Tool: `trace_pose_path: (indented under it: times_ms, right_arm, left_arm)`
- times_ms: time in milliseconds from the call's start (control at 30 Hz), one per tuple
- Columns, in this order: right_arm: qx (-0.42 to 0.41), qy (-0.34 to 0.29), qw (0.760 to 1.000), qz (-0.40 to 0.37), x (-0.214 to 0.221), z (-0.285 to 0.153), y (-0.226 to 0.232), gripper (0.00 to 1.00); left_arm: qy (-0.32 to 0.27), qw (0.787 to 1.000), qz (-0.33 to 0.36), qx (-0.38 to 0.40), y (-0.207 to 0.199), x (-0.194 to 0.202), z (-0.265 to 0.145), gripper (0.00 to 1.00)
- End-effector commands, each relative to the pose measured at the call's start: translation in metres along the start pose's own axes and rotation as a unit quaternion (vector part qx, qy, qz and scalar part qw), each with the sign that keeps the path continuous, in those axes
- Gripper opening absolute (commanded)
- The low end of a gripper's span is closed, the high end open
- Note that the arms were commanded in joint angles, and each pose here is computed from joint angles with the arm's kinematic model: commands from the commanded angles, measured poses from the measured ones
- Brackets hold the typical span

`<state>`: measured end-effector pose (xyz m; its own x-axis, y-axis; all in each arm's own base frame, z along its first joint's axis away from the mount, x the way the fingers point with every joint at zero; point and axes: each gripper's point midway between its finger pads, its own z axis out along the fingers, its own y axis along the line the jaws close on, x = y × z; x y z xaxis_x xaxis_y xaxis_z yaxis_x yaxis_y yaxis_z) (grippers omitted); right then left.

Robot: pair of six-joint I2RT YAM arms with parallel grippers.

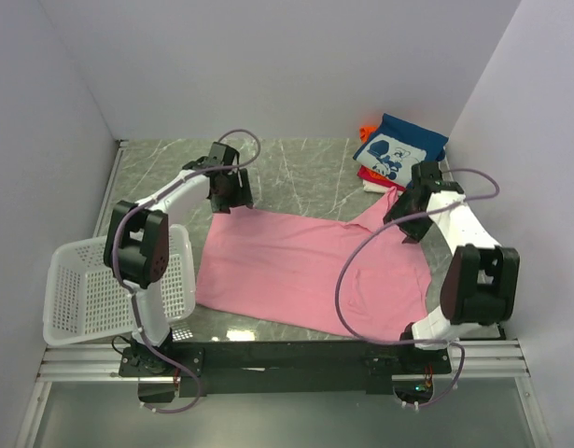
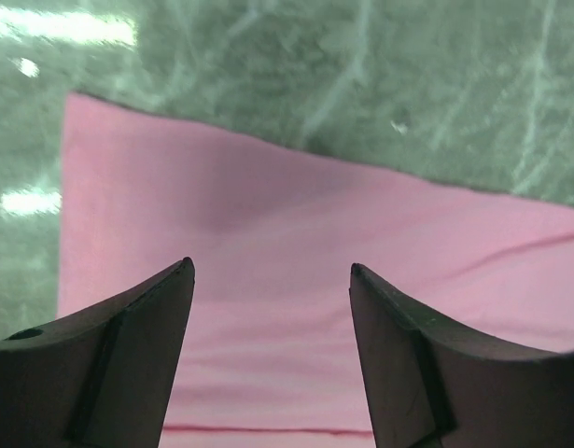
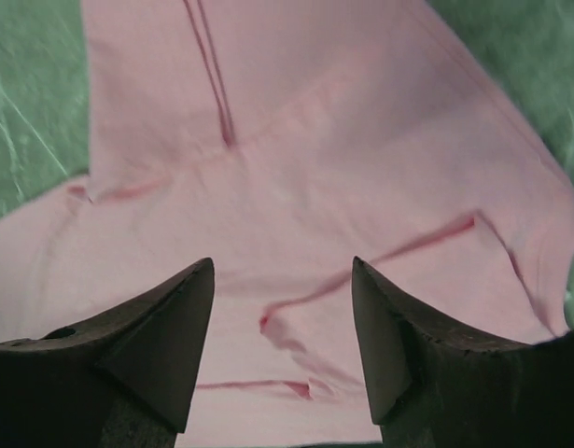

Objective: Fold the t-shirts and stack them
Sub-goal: Fold the tshirt

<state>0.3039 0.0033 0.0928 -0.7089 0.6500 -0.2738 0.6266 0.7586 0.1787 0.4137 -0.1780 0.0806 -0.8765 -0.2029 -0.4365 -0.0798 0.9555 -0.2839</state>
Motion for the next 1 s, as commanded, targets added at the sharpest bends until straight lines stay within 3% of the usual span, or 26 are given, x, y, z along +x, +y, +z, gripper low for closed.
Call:
trace_pose_path:
  times_ms: [0,167,367,667,967]
  right_arm:
    - [-0.02,-0.041,0.999,-0.018,-0.039,0.004,0.022,0.67]
    - [-0.042,-0.089,0.995,-0.018,-0.084,0.011,0.052,0.67]
    - [-0.052,-0.104,0.993,-0.022,-0.118,0.037,0.078,0.66]
    - [-0.015,-0.113,0.992,-0.045,-0.15,0.069,0.087,0.66]
    - [-0.001,-0.093,0.994,-0.059,-0.155,0.096,0.09,0.65]
  left_arm:
    - [-0.002,1.0,-0.021,-0.011,0.013,-0.02,0.001,0.73]
    - [-0.021,0.998,-0.057,-0.024,0.038,-0.049,0.008,0.73]
    - [-0.029,0.997,-0.06,-0.041,0.057,-0.064,0.02,0.73]
    - [-0.023,0.996,-0.07,-0.051,0.066,-0.063,0.037,0.73]
    - [-0.018,0.995,-0.079,-0.06,0.067,-0.065,0.04,0.73]
